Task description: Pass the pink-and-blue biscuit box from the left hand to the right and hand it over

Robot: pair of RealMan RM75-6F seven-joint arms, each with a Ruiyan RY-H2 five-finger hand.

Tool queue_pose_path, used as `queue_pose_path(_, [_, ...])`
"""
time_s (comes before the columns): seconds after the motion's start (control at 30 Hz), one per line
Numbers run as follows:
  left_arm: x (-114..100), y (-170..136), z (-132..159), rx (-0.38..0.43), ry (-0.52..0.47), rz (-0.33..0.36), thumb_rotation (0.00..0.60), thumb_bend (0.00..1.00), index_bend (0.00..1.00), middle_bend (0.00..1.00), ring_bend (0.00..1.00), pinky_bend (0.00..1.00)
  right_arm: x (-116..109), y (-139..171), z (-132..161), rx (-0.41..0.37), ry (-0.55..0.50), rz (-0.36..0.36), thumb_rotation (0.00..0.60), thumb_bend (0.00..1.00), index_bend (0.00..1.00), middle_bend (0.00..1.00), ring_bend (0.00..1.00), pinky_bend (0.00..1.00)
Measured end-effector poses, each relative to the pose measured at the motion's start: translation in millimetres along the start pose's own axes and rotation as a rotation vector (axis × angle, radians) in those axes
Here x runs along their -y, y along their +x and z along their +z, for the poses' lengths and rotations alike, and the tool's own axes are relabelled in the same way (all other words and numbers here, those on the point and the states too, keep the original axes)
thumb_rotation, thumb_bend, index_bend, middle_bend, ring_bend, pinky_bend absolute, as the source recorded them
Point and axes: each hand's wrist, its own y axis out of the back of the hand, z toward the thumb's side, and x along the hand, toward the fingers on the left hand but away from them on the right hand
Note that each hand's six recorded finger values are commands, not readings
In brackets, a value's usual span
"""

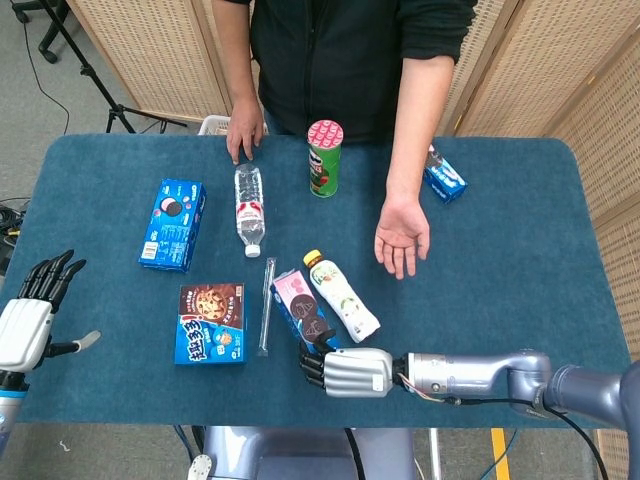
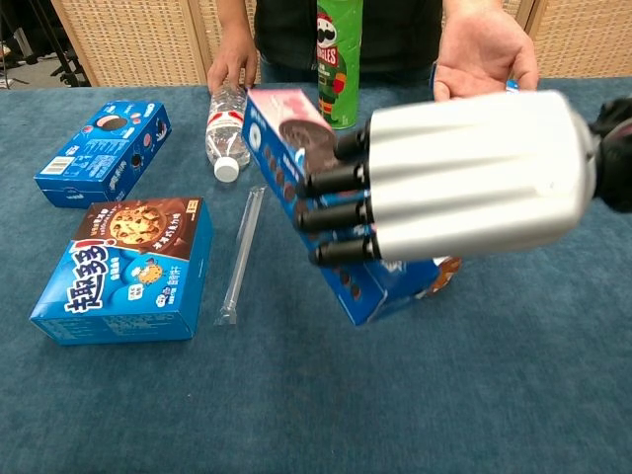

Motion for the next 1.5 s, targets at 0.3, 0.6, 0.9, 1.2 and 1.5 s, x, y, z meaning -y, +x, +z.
queue_pose_path(0.3, [-1.3, -1.6, 0.1, 0.006, -0.007, 0.002, 0.6, 0.0, 0.09, 0.0, 0.0, 0.04, -15.1, 15.9, -36.2, 0.063, 0.116, -0.058, 0.6, 0.98, 0.62, 0.61, 0.51, 0.55])
queue_pose_path(0.6, [0.1, -0.7, 0.3, 0.007, -0.004, -0.004, 0.6, 0.0, 0.09, 0.0, 0.0, 0.04, 14.2, 52.0, -74.3, -0.019, 0.359, 0.039, 0.6, 0.98, 0.62, 0.59, 0.49, 0.55])
queue_pose_path(0.9, [4.0, 0.4, 1.6, 0.008, 0.006, -0.015, 0.6, 0.0, 0.09, 0.0, 0.0, 0.04, 42.4, 76.0, -106.3, -0.092, 0.483, 0.178, 0.6, 0.98, 0.62, 0.58, 0.46, 0.55])
queue_pose_path(1.2, [5.9, 1.3, 0.9, 0.005, 0.01, -0.023, 0.6, 0.0, 0.09, 0.0, 0.0, 0.04, 62.3, 100.5, -113.1, -0.147, 0.492, 0.298, 0.6, 0.98, 0.62, 0.55, 0.43, 0.53])
queue_pose_path(1.5, [8.2, 0.9, 2.3, 0.006, 0.01, -0.031, 0.6, 0.0, 0.09, 0.0, 0.0, 0.04, 78.1, 110.5, -111.3, -0.114, 0.498, 0.355, 0.6, 0.85, 0.1, 0.07, 0.03, 0.1])
